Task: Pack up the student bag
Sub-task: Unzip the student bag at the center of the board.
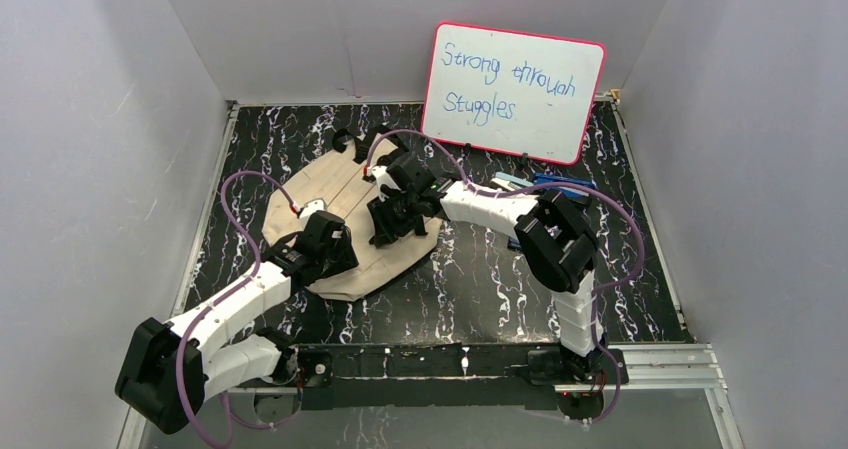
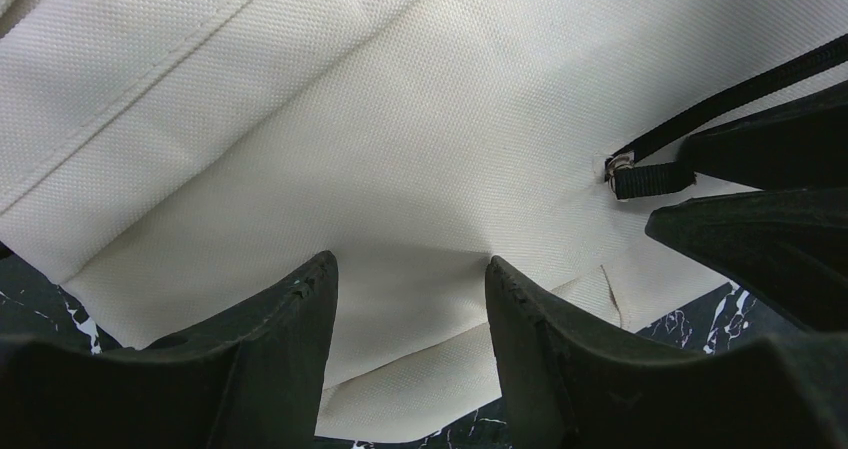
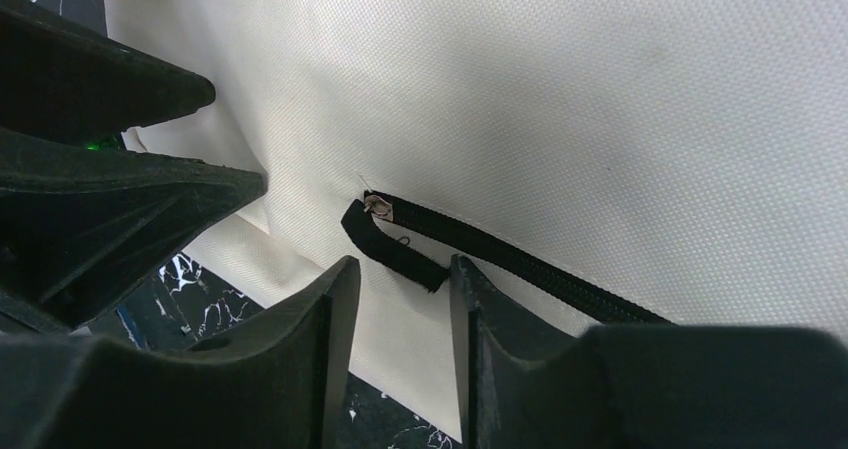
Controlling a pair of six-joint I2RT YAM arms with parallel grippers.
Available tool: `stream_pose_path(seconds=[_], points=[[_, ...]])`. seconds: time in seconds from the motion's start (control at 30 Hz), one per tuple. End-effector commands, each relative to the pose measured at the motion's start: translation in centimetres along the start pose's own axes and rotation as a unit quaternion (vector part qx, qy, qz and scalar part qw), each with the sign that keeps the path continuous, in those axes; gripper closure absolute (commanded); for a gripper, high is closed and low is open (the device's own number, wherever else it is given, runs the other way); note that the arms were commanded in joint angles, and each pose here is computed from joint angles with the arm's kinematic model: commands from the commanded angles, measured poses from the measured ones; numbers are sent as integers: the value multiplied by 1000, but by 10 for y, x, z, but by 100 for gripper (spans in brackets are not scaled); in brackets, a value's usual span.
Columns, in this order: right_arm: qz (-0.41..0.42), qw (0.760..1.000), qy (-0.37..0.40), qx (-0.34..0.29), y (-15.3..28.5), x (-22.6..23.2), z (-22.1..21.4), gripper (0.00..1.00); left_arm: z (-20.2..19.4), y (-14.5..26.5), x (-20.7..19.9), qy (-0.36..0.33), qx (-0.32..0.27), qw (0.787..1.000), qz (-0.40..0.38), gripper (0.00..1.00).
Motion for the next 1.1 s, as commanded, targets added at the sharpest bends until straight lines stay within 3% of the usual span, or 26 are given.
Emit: stream_pose_path(seconds=[0.0,0.33,0.53,0.8,1.07], points=[[9,1000,9,4,-4,0,1,55,-3,-3,7,-2,0,1000,16,47],[0,998,13,-62,4,3,20,78,-3,-4,8,-3,-1,1000,18,47],[-9,996,20,-91,14,5,27,100,-4,-4,10,-4,-2,1000,21,47],[-73,991,7,-108,31,-9,27,100,-10,-10,16,-6,9,999,37,46],[-168,979,-10,-112,51,-29,32,100,-29,-30,36,20,37,991,125,45]])
Point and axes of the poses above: each gripper's point midway between its finger pads, its own y axis back along the fingers, its own x axis along the line the jaws close on, z = x × y, the point moved 5 cm from there along y, back along the fingers, and after that the axes turned 2 degrees about y, right-handed, at the moved point
